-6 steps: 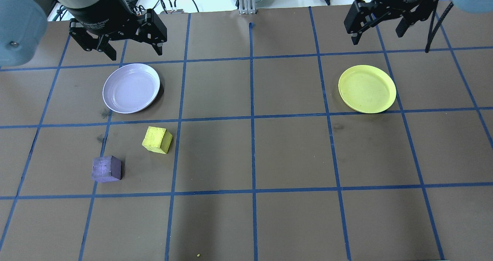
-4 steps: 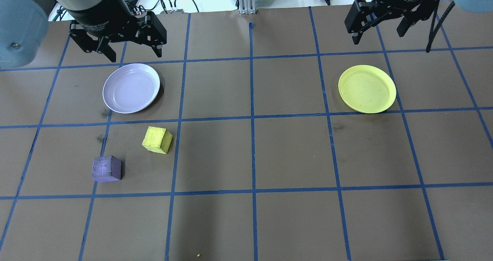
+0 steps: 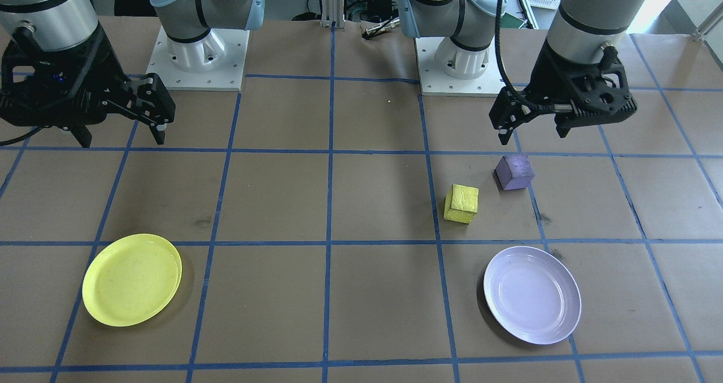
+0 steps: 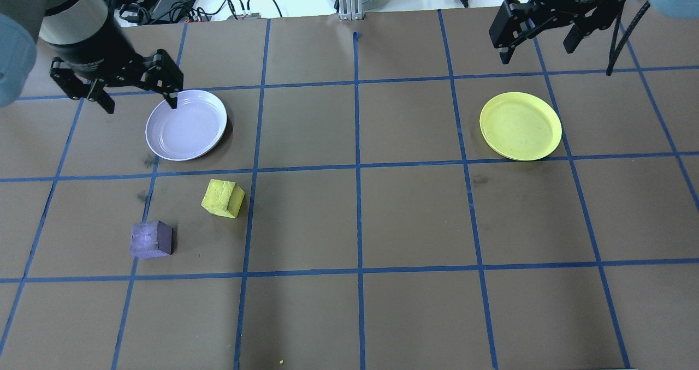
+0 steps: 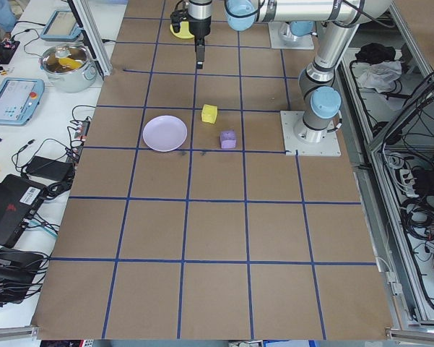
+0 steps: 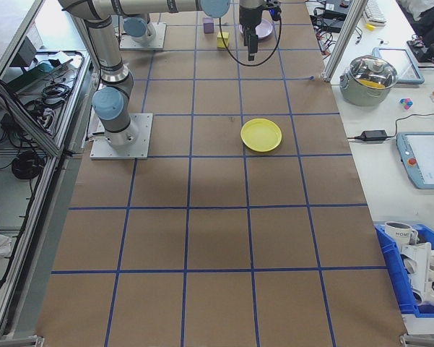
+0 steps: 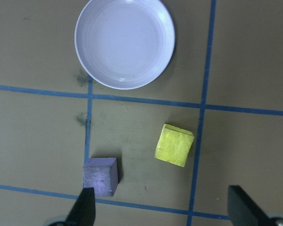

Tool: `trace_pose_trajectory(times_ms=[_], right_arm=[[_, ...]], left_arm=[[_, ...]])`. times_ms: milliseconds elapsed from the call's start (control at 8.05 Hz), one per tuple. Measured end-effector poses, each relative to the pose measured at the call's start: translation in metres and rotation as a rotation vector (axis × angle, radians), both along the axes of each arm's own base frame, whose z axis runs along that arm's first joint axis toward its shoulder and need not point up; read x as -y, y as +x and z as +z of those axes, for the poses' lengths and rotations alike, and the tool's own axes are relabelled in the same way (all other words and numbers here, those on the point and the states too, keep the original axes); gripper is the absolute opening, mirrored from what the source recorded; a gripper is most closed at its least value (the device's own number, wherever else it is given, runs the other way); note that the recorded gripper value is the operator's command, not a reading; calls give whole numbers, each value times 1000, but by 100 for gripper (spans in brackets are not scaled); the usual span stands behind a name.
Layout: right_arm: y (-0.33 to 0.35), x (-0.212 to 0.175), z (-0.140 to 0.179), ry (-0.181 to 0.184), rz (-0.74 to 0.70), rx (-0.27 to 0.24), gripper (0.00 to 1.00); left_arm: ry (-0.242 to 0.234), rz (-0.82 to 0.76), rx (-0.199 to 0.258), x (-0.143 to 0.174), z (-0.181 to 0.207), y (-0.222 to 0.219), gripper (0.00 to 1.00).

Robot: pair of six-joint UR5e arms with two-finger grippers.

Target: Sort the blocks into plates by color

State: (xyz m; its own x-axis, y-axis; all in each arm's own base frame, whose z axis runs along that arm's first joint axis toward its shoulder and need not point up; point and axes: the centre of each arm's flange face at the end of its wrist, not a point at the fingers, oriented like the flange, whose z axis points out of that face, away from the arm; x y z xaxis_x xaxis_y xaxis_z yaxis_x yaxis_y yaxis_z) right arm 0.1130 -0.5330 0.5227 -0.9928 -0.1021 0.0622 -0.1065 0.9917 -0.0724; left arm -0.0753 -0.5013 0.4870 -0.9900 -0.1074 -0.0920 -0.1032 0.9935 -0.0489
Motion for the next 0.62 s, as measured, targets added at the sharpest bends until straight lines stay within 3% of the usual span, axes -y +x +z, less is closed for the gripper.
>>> trace_pose_trajectory(times_ms=[249,621], right_arm=[[0,-1,1,-1,0,2,100],[0,1,-1,0,0,5,100]], left_arm=[[74,56,7,-7,-38,51,100],[117,153,-9,-16,-93,112,100]])
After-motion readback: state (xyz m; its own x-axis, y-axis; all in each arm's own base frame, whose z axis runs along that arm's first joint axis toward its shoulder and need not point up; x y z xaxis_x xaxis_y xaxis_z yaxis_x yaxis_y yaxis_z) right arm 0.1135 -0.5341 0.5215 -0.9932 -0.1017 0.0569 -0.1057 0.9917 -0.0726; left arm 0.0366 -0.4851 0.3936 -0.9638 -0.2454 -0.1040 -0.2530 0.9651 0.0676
